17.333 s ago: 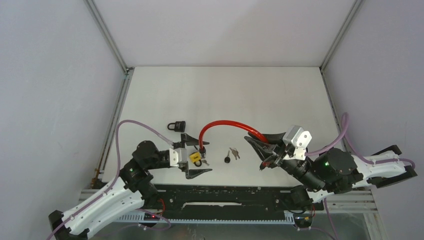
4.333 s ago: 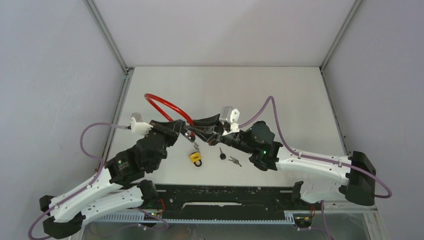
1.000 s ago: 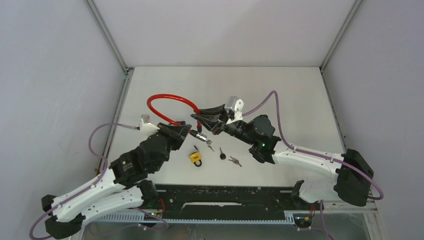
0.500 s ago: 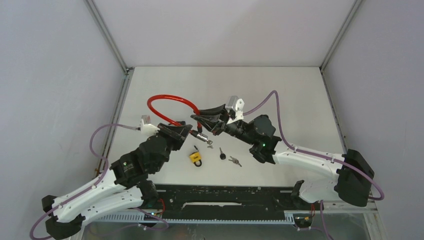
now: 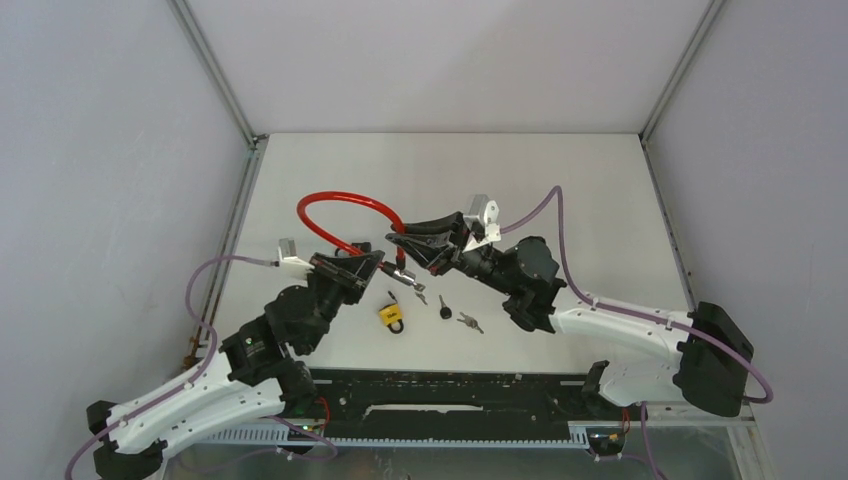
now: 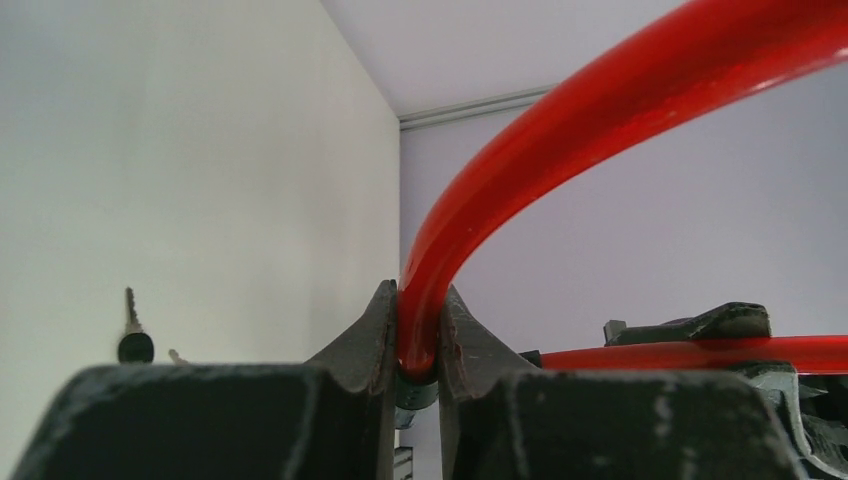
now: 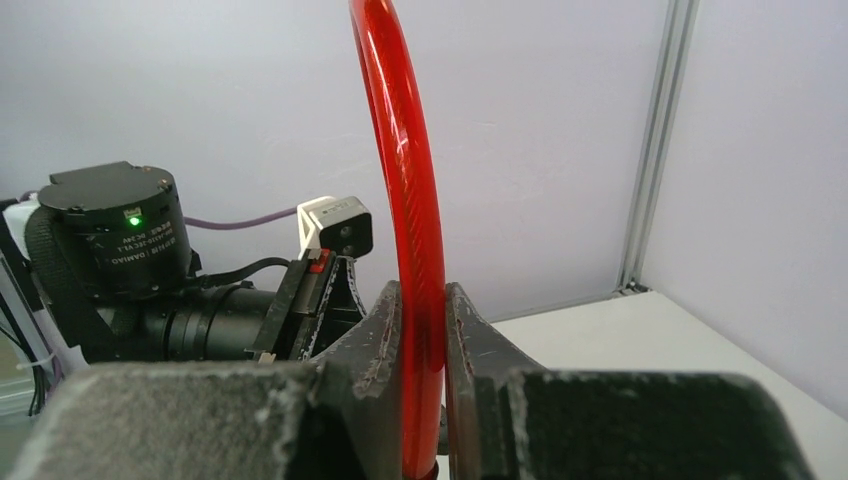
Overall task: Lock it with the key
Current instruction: Lock the lock.
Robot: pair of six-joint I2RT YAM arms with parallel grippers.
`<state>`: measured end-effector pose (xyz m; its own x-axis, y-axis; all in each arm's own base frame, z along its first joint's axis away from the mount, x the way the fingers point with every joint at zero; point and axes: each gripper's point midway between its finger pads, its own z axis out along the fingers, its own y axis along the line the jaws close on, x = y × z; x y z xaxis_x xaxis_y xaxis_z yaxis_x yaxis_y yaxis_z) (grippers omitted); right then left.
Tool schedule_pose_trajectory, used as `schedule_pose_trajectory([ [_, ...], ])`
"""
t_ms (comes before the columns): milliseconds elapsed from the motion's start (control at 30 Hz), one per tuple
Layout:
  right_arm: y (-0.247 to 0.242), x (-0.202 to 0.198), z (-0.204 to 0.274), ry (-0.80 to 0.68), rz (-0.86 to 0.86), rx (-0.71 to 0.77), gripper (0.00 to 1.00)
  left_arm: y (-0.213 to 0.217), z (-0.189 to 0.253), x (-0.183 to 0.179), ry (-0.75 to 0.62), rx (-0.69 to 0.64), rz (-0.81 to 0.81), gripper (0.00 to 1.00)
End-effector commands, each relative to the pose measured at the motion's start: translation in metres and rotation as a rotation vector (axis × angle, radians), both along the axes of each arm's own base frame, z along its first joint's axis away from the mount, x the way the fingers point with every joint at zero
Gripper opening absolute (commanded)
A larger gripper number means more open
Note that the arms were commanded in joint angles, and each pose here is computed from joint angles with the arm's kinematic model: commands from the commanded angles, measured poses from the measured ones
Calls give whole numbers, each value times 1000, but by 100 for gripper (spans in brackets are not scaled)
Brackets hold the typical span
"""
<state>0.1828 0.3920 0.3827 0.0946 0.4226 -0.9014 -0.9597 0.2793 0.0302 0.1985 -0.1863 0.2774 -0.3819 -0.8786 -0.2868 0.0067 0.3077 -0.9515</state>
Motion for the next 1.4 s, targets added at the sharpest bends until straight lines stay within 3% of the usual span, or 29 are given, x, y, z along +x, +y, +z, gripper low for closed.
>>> schedule_pose_trajectory([
  [0,-13,-21,33,-37,44,109,0,-5,39,-3,-94,-158,-27,0],
  [500,-36,-29,38,-60,-53,159,0,-1,62,-9,-148,-275,-43,0],
  [767,-34,-33,17,-68,-87,84,0,2,68,-11,-158,-292,-47,0],
  [1367,-37,-7,-26,82,-220,20,0,-2,79,-17,-210,-307,-91,0],
])
